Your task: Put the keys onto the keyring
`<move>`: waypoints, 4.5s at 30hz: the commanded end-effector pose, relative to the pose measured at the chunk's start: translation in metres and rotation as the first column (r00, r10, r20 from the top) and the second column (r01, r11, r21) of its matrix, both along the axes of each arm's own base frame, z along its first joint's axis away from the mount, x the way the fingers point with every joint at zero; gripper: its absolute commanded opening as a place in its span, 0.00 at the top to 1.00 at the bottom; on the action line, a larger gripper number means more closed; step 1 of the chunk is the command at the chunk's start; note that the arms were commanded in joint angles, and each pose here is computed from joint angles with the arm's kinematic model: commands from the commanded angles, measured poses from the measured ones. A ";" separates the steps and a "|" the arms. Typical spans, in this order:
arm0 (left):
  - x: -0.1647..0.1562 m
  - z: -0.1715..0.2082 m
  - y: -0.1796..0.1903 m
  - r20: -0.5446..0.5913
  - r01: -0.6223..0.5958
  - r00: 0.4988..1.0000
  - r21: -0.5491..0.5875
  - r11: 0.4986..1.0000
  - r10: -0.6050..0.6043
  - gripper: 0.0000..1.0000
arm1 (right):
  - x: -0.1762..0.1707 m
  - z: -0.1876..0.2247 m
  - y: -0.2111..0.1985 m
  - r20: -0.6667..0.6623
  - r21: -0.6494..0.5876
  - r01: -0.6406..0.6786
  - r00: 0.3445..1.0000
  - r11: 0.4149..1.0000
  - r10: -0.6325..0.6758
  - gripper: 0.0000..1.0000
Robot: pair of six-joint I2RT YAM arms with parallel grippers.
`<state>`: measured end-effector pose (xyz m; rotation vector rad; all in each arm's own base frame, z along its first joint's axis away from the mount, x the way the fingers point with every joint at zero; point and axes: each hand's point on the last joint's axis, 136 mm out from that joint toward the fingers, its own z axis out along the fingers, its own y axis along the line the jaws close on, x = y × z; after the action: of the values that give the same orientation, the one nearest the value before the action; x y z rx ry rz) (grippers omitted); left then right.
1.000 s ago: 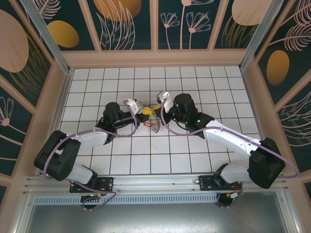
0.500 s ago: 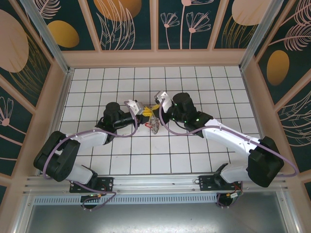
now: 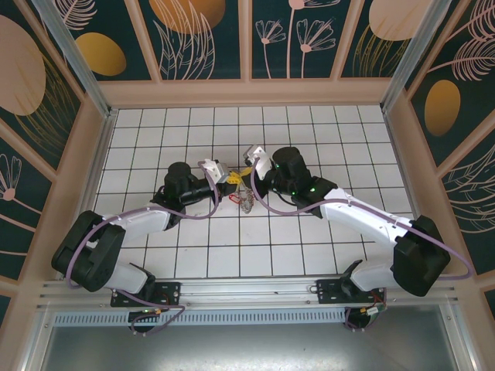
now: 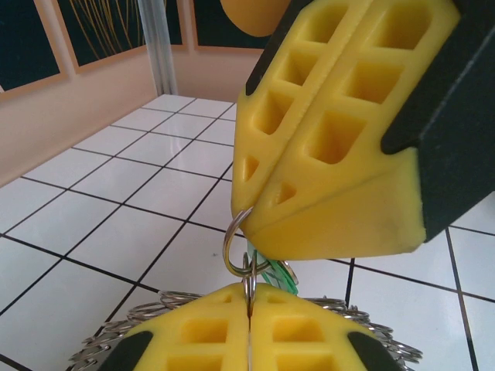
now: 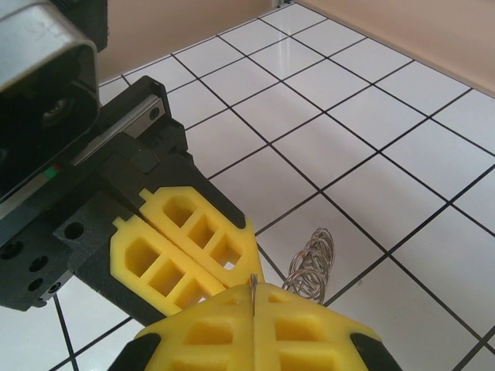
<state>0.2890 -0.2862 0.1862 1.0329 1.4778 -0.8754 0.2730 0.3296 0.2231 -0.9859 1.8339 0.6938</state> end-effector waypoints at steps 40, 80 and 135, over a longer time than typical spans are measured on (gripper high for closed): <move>0.011 0.013 -0.003 0.036 -0.023 0.999 -0.007 1.000 0.023 0.83 | 0.005 0.029 0.001 0.027 0.109 -0.004 1.000 0.994 0.001 1.00; 0.008 0.022 -0.002 0.022 -0.033 0.999 -0.069 0.997 0.034 1.00 | 0.021 0.014 -0.019 -0.015 0.129 0.117 0.993 0.985 -0.116 1.00; 0.008 0.019 -0.010 0.065 0.040 0.997 0.025 0.999 -0.041 1.00 | 0.005 -0.012 0.009 -0.093 0.032 -0.042 0.995 0.999 0.045 0.91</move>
<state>0.2995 -0.2873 0.1764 1.0714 1.5558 -0.8380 0.2826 0.3279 0.2057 -0.9520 1.9015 0.7640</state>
